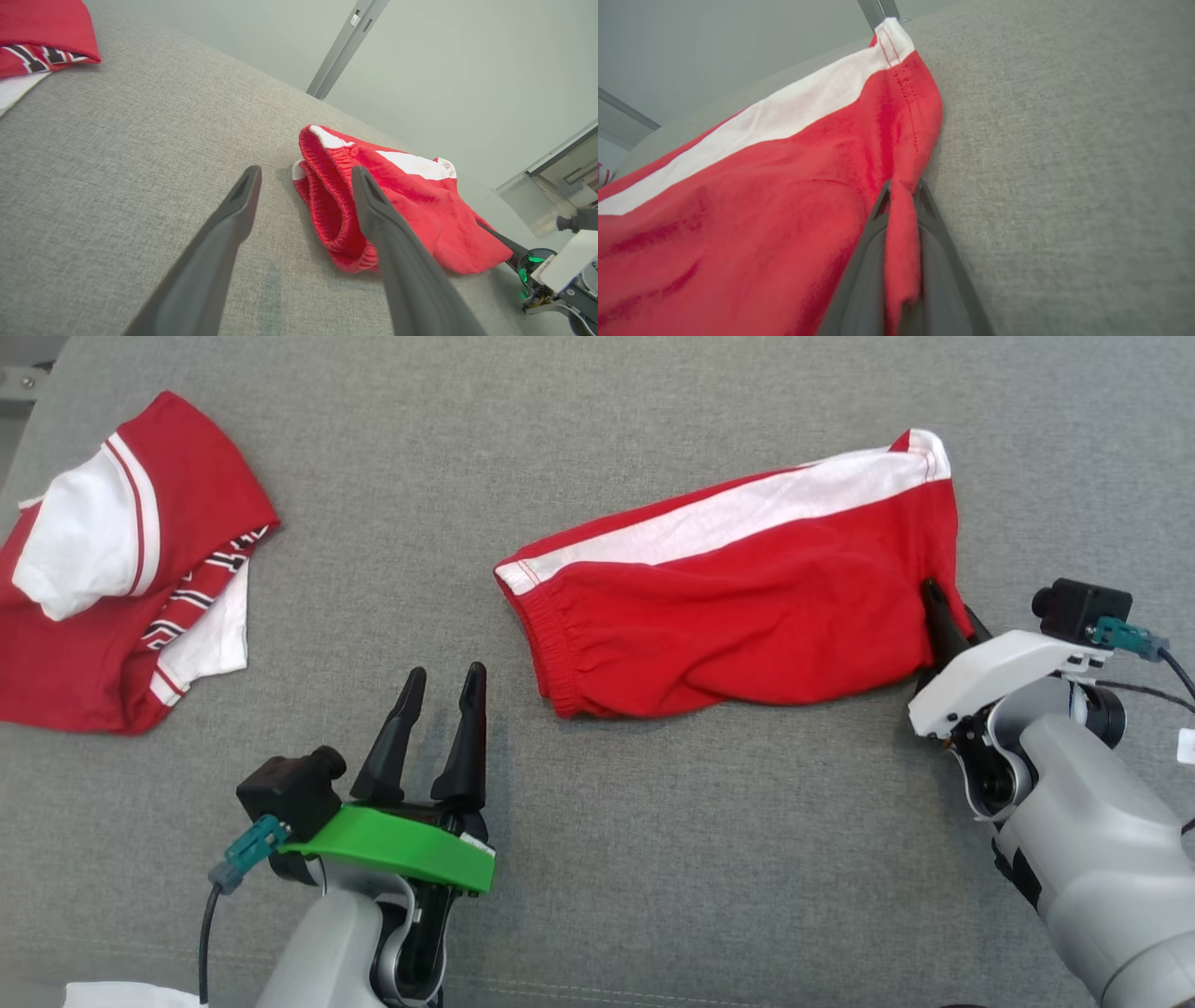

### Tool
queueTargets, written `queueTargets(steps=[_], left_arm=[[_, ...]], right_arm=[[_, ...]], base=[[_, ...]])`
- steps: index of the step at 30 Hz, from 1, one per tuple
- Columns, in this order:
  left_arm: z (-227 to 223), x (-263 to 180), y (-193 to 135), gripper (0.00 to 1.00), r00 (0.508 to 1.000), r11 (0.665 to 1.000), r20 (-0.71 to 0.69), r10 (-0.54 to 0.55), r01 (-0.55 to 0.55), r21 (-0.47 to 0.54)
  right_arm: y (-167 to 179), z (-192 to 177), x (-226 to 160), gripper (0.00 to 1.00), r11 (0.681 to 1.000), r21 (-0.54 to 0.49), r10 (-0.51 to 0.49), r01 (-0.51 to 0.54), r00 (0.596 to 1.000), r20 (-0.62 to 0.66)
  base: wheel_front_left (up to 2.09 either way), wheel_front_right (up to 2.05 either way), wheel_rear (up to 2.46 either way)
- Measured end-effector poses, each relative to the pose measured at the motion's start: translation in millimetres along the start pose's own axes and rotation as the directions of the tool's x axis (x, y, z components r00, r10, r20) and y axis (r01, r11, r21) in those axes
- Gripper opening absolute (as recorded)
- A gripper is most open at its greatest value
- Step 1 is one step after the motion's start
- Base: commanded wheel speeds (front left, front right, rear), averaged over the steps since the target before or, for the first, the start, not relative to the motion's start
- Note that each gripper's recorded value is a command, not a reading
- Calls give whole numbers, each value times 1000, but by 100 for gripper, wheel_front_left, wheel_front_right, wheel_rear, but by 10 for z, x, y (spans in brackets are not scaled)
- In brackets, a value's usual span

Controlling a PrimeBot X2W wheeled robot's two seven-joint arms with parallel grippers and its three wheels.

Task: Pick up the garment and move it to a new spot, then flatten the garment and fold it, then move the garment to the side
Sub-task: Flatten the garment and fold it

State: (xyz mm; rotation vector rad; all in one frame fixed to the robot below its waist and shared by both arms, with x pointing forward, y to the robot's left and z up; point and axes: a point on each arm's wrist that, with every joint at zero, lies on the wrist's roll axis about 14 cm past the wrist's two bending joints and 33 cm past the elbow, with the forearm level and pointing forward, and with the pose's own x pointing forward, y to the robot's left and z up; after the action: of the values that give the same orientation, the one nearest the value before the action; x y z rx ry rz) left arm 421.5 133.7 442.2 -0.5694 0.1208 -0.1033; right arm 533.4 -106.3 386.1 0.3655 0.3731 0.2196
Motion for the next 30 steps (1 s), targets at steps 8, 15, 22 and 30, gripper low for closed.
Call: queueTargets(steps=[8,15,22,30], left_arm=[[20,-71,-126,100,1000,1000,10,-28,28,0],[-47,-76,-331,100,996,996,-9,-87,87,-2],[-63,-70,-338,100,996,996,-16,-93,93,2],[-32,-134,-288,100,997,997,-9,-75,75,1]], right_arm=[[-254,61,-494,0,991,115,-80,72,995,64],[-490,224,-793,0,982,140,-146,128,981,127],[198,641,-662,0,995,50,66,-81,965,255],[1424,508,-680,0,908,-92,419,-408,885,204]], base=[[0,0,0],[0,0,0],[0,0,0],[0,0,0]])
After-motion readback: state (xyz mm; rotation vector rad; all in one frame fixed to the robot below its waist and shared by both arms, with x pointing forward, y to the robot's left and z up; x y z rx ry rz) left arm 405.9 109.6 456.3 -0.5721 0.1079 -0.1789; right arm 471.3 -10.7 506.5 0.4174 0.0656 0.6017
